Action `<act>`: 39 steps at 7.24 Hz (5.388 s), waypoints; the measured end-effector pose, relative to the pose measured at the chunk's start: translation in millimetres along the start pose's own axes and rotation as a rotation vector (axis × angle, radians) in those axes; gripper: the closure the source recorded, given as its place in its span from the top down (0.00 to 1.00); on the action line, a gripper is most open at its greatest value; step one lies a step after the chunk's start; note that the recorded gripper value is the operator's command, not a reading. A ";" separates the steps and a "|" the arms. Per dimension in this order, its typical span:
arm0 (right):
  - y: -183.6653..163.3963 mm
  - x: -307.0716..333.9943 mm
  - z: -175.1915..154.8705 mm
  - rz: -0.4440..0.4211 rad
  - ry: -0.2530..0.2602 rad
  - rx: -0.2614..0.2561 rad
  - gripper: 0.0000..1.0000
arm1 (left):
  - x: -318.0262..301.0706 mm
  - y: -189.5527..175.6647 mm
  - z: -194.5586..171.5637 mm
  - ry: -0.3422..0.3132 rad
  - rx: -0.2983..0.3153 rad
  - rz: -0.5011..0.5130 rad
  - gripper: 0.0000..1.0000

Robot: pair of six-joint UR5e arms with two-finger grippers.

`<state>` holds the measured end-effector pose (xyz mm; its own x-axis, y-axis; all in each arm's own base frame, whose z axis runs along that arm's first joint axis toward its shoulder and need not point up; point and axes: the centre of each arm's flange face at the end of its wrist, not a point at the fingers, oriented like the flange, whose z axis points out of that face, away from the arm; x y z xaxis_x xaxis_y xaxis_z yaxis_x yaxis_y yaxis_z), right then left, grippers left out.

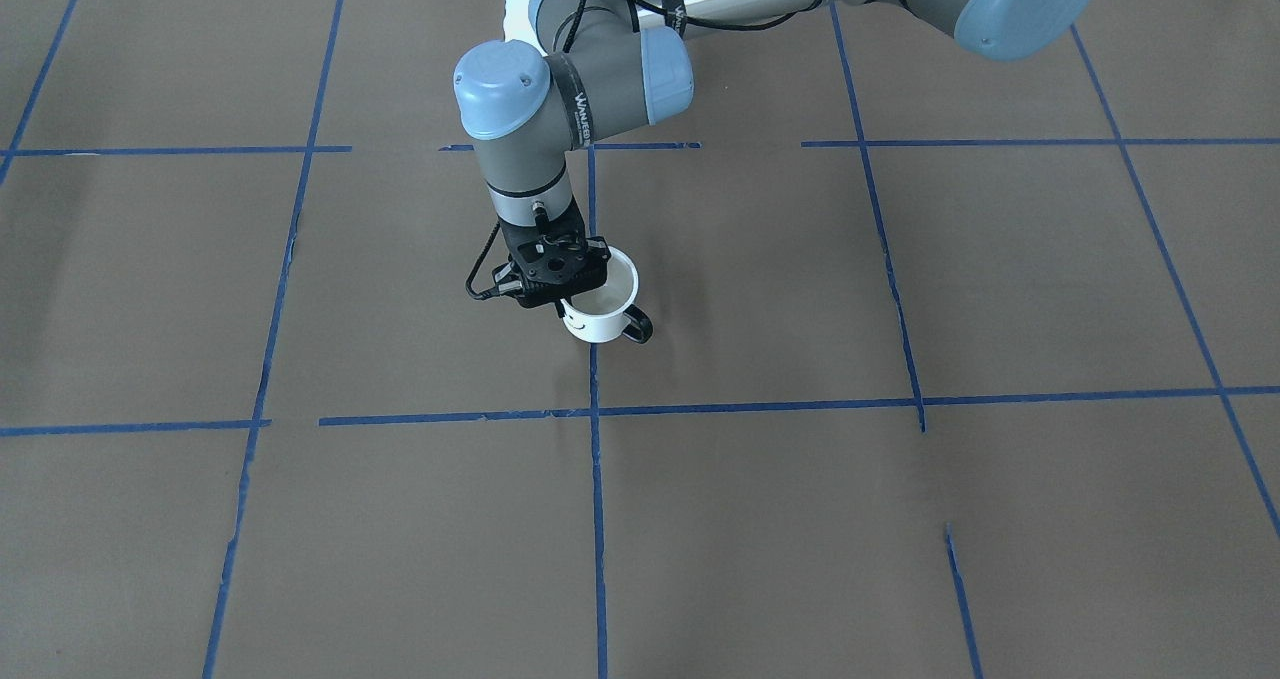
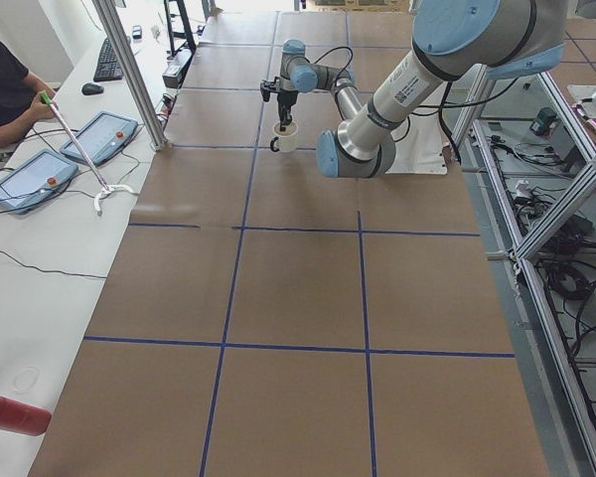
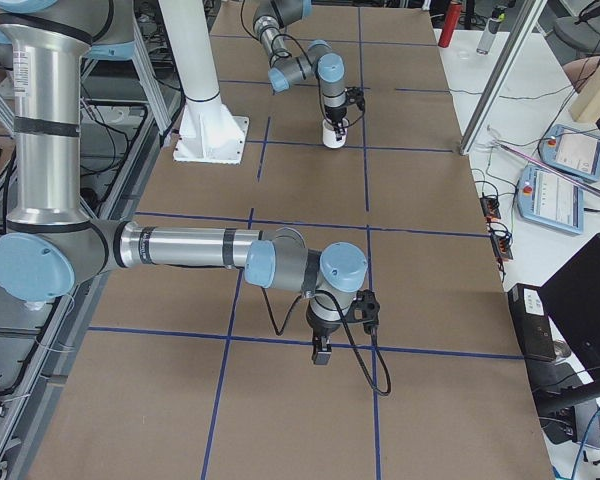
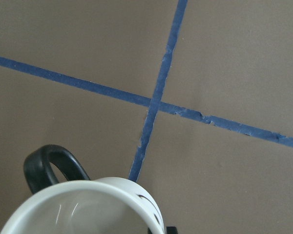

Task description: Flip mug

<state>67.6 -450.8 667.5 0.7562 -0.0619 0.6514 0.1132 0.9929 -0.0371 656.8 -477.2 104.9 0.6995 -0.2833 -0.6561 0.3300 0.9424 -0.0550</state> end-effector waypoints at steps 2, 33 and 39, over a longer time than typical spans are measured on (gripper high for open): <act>0.0 0.0 0.0 0.000 0.000 0.000 1.00 | -3.3 6.4 7.4 -0.006 -0.004 0.005 0.03; 0.0 0.0 0.0 0.000 0.000 0.000 1.00 | -856.4 -301.8 -64.5 0.127 -0.159 0.482 1.00; 0.0 0.0 0.0 0.000 0.000 0.000 1.00 | -845.4 -300.9 -76.6 0.113 -0.209 0.423 1.00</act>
<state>67.6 -450.8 667.5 0.7562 -0.0620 0.6514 0.1132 0.9929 -0.0370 -82.4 -507.6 618.4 0.6676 0.1431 -0.7307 -0.1112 0.9895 0.0922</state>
